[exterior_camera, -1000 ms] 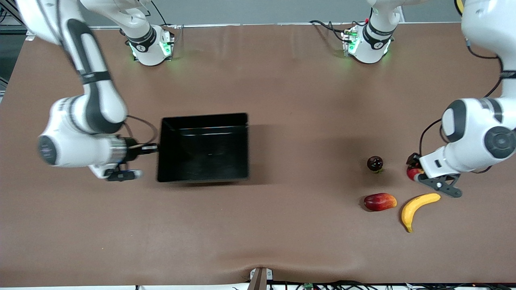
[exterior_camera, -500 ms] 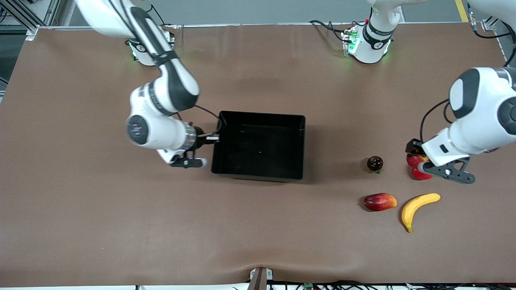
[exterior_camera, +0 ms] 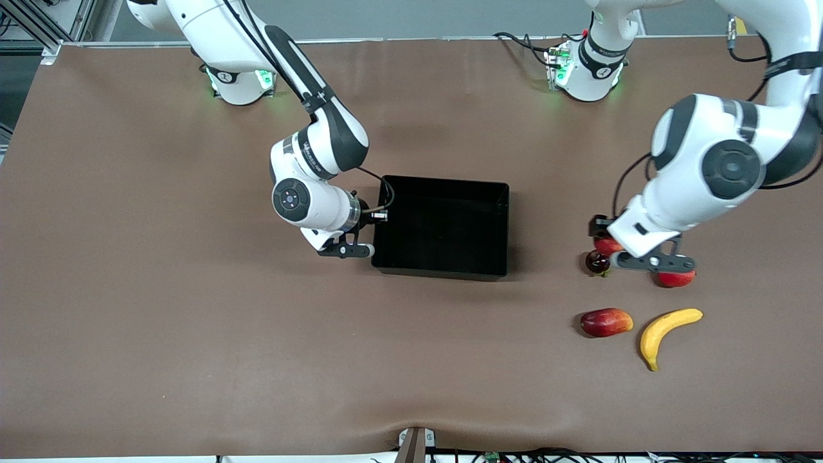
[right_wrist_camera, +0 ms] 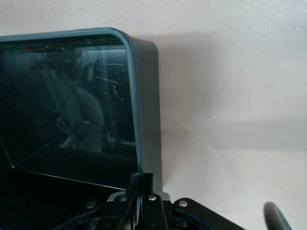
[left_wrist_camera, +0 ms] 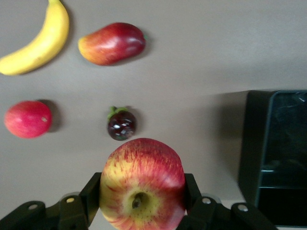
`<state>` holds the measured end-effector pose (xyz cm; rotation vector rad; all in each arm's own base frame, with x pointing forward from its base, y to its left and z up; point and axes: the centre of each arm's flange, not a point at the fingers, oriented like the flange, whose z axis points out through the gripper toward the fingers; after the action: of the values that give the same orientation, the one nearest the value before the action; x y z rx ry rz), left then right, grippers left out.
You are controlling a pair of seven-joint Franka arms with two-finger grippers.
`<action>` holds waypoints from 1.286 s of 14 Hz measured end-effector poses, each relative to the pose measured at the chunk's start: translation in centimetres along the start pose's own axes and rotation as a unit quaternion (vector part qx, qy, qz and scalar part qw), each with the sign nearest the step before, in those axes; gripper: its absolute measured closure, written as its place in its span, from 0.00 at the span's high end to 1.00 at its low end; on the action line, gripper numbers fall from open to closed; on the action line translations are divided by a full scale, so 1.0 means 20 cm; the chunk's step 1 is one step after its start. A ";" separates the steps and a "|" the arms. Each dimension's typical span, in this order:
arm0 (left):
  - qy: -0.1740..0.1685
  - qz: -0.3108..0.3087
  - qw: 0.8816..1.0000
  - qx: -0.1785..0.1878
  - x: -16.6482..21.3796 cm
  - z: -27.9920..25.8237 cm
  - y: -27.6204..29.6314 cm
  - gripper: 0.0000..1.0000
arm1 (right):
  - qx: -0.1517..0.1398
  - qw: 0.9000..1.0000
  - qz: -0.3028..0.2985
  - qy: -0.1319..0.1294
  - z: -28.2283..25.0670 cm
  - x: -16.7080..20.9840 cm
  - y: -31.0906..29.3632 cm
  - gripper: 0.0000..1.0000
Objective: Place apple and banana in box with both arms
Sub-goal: 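Carry the apple over the box while the right gripper releases and withdraws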
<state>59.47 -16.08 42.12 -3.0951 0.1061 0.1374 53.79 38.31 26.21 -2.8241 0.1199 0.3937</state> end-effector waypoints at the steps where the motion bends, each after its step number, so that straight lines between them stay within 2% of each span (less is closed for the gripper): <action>1: 0.000 -0.013 1.000 -0.002 -0.02 0.00 0.07 0.71 | 0.001 1.000 0.000 0.003 -0.01 0.01 0.00 0.20; 3: 0.011 -0.046 0.999 -0.011 -0.05 0.03 0.22 0.71 | 0.010 1.000 -0.001 0.012 -0.10 0.04 -0.02 0.39; 5: 0.028 -0.080 0.996 -0.026 -0.08 0.12 0.39 0.71 | 0.020 1.000 0.000 0.007 -0.27 0.09 -0.03 0.60; 8: 0.027 -0.133 0.990 -0.035 -0.16 0.30 0.71 0.71 | 0.032 0.999 0.003 -0.011 -0.72 0.18 0.05 0.93; 9: 0.029 -0.145 0.989 -0.031 -0.19 0.34 0.80 0.71 | 0.029 0.999 0.006 -0.011 -0.87 0.22 0.12 1.00; 14: 0.016 -0.184 0.982 -0.026 -0.32 0.52 1.11 0.71 | 0.015 0.999 0.028 -0.026 -1.39 0.32 0.61 1.00; 16: 0.009 -0.171 0.985 -0.016 -0.37 0.60 1.18 0.71 | -0.011 0.999 0.036 -0.011 -1.52 0.35 0.80 1.00; 18: 0.016 -0.145 0.989 0.010 -0.39 0.71 1.21 0.71 | -0.055 0.998 0.032 0.021 -1.69 0.31 0.92 1.00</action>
<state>48.88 -39.03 27.80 -3.0490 -0.3392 0.0756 66.18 10.62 50.62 -2.9432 0.2041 0.3649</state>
